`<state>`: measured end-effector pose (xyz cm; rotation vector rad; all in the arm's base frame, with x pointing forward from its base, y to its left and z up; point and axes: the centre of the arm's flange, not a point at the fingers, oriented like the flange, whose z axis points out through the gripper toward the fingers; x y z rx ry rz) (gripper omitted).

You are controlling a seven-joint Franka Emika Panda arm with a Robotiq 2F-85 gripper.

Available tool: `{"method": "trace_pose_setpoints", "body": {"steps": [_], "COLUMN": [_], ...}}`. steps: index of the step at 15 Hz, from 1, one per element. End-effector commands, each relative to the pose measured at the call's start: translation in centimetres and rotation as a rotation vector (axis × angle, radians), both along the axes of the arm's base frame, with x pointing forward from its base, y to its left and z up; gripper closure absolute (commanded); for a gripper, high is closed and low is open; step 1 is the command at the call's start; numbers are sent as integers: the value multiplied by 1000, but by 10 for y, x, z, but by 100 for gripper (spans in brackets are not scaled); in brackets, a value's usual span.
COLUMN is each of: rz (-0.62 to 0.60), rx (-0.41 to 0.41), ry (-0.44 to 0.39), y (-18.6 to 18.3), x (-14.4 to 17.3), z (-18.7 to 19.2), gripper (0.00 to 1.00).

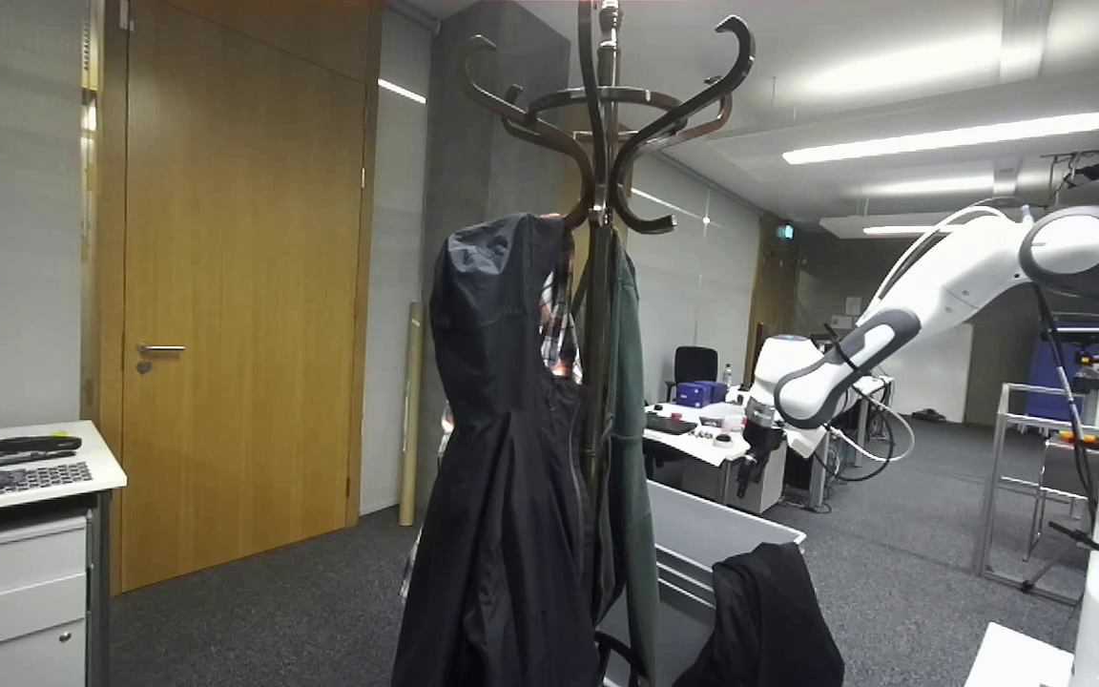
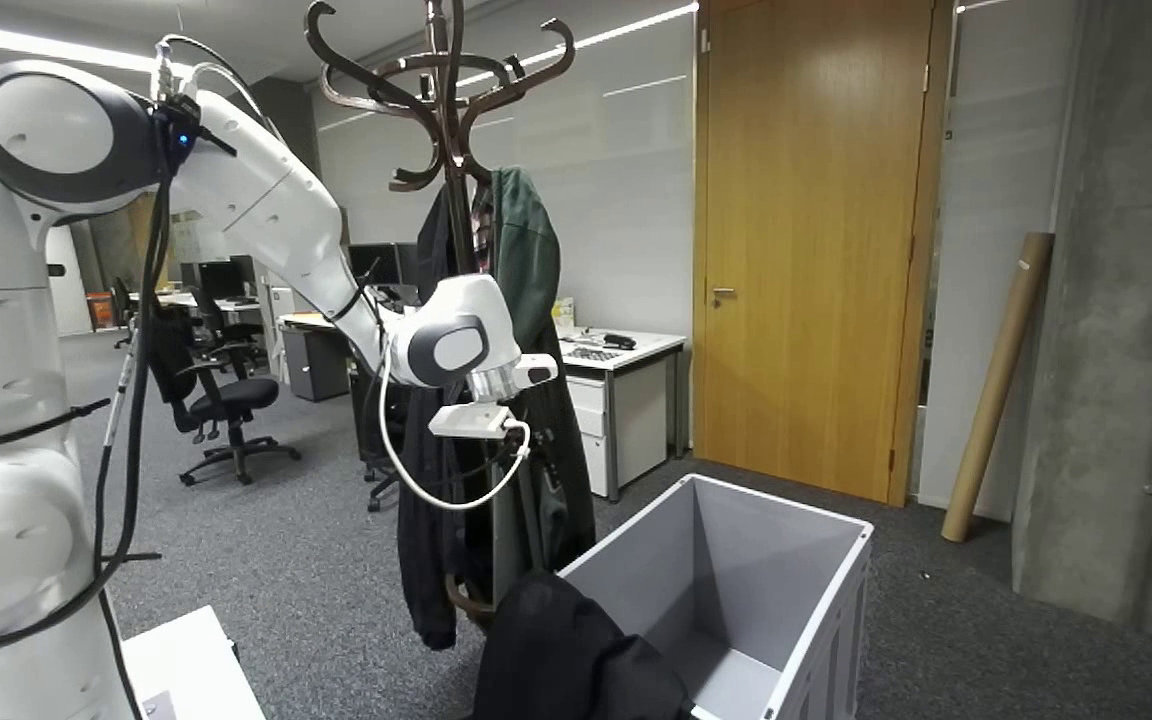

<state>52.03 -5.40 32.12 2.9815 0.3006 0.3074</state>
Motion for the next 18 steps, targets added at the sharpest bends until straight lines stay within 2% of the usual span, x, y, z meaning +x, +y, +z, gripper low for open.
{"method": "trace_pose_setpoints", "body": {"steps": [1, 5, 6, 10, 13, 18], "rz": [-13, -27, -16, -16, -167, -208], "rx": [24, 2, 14, 15, -84, -171], "ry": [53, 84, 96, 104, -2, -92], "y": [1, 4, 3, 4, 9, 12], "x": [-74, -114, -84, -89, -84, -93], "z": [4, -24, -25, -27, -44, -72], "gripper": [0, 0, 0, 0, 0, 0]}}
